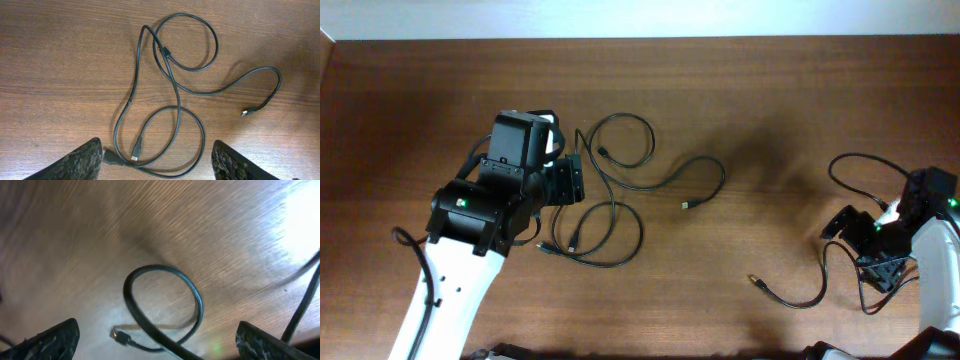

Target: Untangle cables

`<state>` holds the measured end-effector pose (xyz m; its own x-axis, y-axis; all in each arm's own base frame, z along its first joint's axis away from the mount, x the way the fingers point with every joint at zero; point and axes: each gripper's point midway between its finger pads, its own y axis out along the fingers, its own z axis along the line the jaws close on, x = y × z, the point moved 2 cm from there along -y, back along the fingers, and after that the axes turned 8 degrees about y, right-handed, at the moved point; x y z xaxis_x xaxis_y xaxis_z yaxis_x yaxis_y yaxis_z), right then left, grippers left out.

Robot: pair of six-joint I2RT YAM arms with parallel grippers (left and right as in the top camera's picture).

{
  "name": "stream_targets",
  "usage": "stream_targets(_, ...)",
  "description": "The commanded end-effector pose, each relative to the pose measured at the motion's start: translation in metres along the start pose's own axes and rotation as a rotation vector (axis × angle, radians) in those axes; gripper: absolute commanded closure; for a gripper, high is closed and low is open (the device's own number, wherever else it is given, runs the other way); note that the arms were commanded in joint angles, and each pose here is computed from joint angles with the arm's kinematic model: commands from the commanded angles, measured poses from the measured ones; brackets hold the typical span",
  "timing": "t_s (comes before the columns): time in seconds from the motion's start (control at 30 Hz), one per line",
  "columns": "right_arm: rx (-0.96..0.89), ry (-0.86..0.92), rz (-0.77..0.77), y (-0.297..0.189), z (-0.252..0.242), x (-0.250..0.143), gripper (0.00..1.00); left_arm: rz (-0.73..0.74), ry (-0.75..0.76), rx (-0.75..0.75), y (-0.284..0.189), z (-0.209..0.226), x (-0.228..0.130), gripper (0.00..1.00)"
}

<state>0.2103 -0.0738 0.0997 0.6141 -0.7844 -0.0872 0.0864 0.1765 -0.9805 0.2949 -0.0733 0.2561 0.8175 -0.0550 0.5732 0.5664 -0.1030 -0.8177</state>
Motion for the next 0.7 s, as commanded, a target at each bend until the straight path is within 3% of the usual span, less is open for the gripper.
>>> stream_targets(0.0, 0.064, -0.221, 0.047, 0.000, 0.007, -0.009, 0.01, 0.000, 0.021, -0.014, -0.001, -0.003, 0.001, 0.29)
stream_targets(0.13, 0.129, -0.301, 0.099, -0.001, 0.014, -0.021, 0.02, 0.003, 0.022, -0.013, -0.001, -0.003, 0.000, 0.29)
stream_targets(0.2, 0.123, -0.298, 0.109, -0.002, 0.012, -0.023, 0.22, 0.008, 0.022, -0.012, -0.001, -0.003, -0.001, 0.29)
stream_targets(0.27, 0.034, -0.293, 0.120, -0.001, -0.002, -0.025, 0.22, 0.007, 0.022, -0.011, -0.001, -0.002, -0.001, 0.29)
stream_targets(0.3, -0.004, -0.275, 0.121, -0.001, -0.008, -0.025, 0.27, 0.006, 0.023, -0.004, -0.001, -0.001, -0.001, 0.29)
stream_targets(0.4, -0.019, -0.214, 0.143, -0.002, -0.011, -0.030, 0.25, -0.002, 0.023, 0.049, -0.001, 0.007, 0.001, 0.27)
stream_targets(0.47, -0.022, -0.193, 0.152, -0.002, -0.012, -0.032, 0.75, -0.004, 0.022, 0.048, -0.001, 0.007, 0.001, 0.25)
stream_targets(0.53, -0.023, -0.194, 0.153, -0.001, -0.012, -0.031, 0.96, -0.005, 0.022, 0.047, -0.001, 0.006, 0.001, 0.25)
stream_targets(0.67, -0.017, -0.198, 0.134, 0.002, -0.009, -0.025, 0.96, -0.005, 0.022, 0.048, -0.001, 0.007, 0.001, 0.24)
